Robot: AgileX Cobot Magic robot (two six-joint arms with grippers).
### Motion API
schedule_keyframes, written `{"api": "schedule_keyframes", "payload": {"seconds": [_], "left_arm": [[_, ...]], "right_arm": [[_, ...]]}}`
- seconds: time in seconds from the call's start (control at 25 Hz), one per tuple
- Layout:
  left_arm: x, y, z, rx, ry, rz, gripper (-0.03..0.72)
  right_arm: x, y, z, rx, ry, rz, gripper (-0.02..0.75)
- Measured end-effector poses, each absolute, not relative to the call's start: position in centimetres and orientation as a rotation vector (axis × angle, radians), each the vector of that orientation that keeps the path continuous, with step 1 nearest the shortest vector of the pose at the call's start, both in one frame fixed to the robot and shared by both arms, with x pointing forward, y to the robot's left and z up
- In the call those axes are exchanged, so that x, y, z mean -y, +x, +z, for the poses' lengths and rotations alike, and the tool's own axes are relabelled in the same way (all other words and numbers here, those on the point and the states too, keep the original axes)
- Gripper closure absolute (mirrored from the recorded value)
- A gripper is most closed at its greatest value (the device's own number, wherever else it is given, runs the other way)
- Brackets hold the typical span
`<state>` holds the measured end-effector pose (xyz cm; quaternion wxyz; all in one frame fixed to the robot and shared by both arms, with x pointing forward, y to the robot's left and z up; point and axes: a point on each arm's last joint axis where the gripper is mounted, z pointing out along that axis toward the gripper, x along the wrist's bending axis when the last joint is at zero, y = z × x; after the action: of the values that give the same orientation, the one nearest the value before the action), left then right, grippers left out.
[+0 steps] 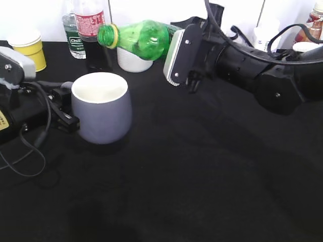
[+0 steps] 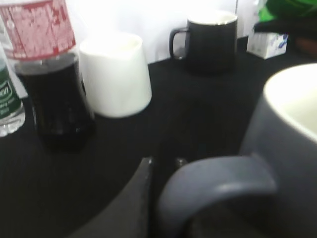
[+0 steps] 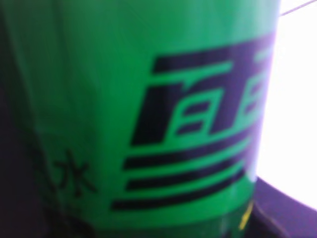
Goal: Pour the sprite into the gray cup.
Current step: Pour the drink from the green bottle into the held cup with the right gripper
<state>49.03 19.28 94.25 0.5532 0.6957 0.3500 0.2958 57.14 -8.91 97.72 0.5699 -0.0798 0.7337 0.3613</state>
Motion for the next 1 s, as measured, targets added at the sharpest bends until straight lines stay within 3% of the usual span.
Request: {"api": "schedule_keyframes", "payload": {"seconds": [0.44, 1.0], "left_arm": [[-19.60, 49.14, 93.90, -0.889, 1.661, 0.701, 0.609], [-19.30, 49.00, 94.08, -0.833, 1.664, 0.694, 0.609]], "right_arm": [[9.05, 57.26, 97.78, -1.631, -0.436, 0.591, 0.300], [8.90, 57.40, 98.61, -1.542, -0.472, 0.563, 0.300]]}}
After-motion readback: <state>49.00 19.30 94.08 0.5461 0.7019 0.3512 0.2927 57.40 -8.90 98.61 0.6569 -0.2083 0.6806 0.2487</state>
